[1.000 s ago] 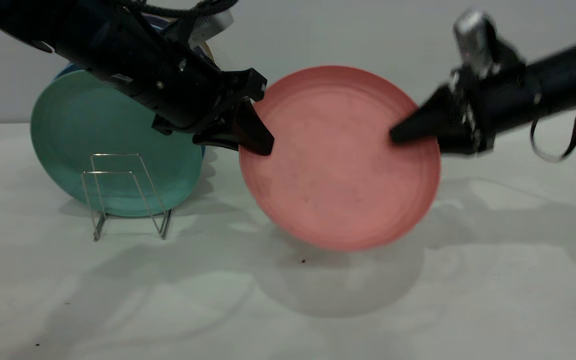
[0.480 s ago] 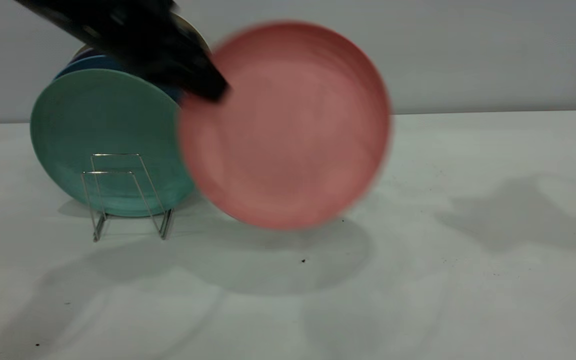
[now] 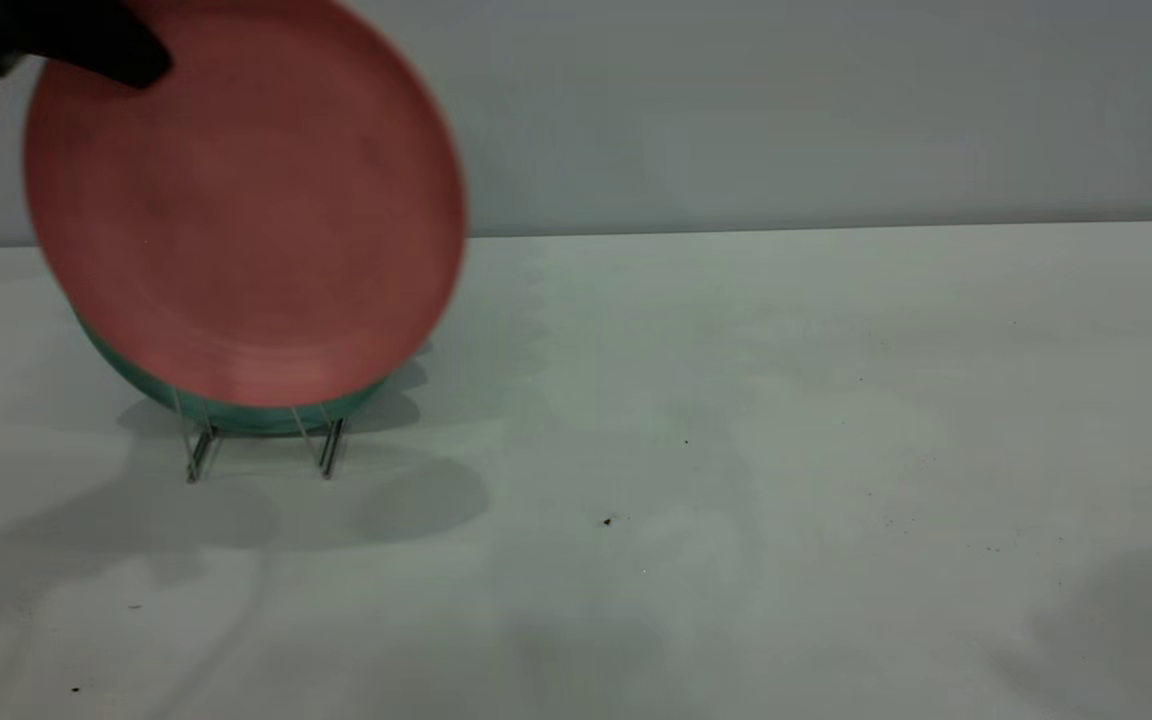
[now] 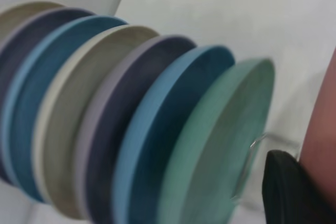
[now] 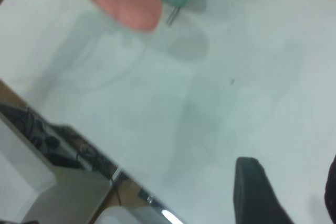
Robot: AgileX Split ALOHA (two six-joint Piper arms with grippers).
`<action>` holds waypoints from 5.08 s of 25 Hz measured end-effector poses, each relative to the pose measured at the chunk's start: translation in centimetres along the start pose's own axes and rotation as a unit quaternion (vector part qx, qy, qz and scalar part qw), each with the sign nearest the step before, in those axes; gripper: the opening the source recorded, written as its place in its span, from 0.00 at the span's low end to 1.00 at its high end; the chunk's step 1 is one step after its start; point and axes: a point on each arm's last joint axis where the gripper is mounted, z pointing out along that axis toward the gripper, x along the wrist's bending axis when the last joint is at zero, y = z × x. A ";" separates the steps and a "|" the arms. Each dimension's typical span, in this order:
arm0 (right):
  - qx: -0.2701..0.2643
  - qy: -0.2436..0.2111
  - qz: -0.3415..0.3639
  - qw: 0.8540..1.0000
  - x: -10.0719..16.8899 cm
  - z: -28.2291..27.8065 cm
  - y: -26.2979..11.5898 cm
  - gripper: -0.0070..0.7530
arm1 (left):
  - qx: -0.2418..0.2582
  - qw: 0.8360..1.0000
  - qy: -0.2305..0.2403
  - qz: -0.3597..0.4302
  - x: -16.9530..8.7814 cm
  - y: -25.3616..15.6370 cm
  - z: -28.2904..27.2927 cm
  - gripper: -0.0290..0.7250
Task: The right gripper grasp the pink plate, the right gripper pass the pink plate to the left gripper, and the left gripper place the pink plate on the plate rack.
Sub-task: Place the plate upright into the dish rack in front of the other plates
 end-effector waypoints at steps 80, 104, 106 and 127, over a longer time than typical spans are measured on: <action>-0.121 -0.328 0.006 0.937 8.7 -4.5 -21.8 0.46 | 0.028 0.986 0.060 0.151 3.7 -1.7 0.3 0.10; -0.121 -0.328 0.006 0.937 8.7 -4.5 -21.8 0.46 | 0.027 0.988 0.039 0.146 3.4 -2.0 1.0 0.24; -0.121 -0.328 0.007 0.937 8.7 -4.5 -21.8 0.46 | 0.027 0.988 0.038 0.146 3.4 -2.0 1.0 0.31; -0.120 -0.329 0.006 0.936 8.6 -4.5 -21.9 0.46 | 0.022 0.995 0.025 0.089 3.1 -2.0 1.0 0.58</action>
